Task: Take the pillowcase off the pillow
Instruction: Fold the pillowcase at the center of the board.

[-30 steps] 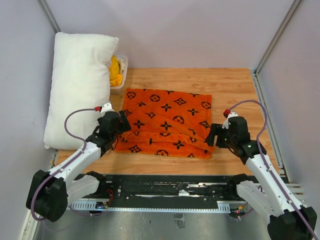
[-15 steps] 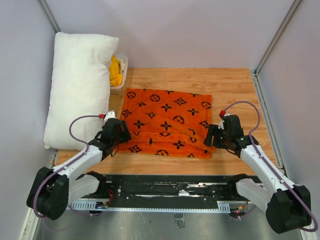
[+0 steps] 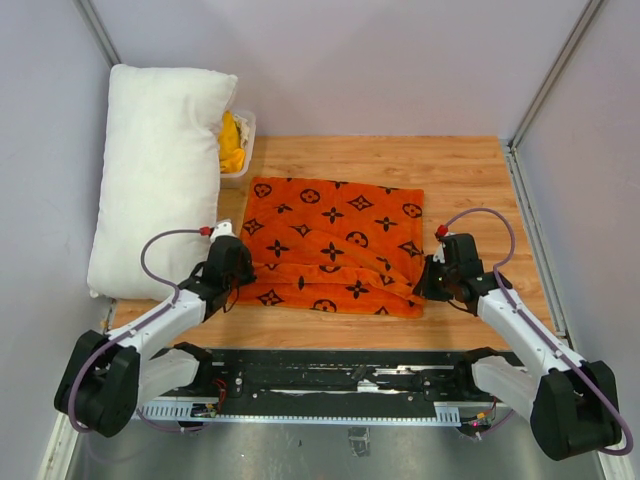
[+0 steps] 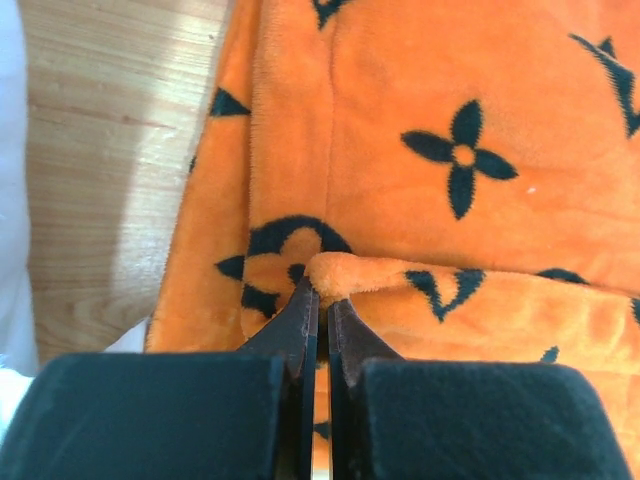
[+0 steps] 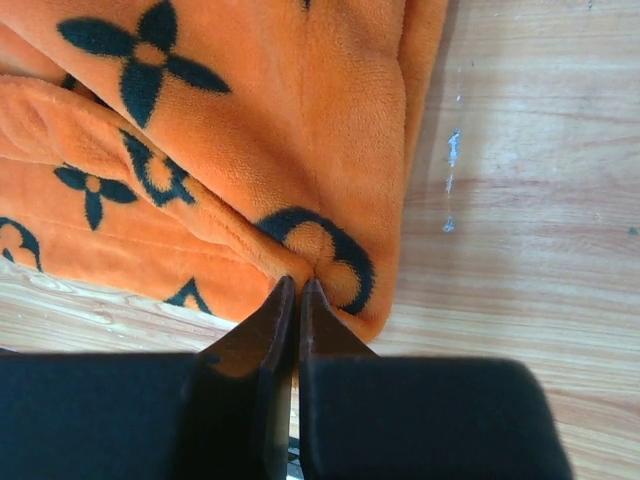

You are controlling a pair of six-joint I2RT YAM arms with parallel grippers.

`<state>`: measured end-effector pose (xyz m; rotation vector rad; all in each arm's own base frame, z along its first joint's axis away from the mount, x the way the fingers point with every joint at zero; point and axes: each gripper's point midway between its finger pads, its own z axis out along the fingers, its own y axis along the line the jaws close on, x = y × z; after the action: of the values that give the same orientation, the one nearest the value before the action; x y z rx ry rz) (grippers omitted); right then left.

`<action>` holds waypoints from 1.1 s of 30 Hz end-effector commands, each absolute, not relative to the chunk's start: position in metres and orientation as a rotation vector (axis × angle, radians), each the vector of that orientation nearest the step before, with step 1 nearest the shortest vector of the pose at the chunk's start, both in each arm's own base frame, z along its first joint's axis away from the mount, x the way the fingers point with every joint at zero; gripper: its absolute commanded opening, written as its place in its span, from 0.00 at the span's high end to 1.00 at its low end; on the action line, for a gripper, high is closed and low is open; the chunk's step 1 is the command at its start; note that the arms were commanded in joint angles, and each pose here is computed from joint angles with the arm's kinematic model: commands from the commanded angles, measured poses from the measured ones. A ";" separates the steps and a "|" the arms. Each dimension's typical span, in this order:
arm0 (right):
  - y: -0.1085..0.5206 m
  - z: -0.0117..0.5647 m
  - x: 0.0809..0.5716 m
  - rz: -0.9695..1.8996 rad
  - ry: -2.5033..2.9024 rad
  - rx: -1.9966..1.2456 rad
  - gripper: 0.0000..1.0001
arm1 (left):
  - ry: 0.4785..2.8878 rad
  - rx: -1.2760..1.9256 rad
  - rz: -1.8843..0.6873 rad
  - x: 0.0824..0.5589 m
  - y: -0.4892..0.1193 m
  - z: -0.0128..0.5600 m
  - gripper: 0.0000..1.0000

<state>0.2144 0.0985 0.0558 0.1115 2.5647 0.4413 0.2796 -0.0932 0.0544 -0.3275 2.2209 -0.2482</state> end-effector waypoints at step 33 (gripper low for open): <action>0.087 0.111 0.222 0.425 2.324 0.147 0.25 | 1.865 -0.682 -0.129 0.256 -0.028 0.147 0.01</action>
<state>0.2108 0.0977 0.0937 0.1100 2.4096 0.4850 0.2372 -0.0348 0.0899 -0.7094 2.0503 -0.1092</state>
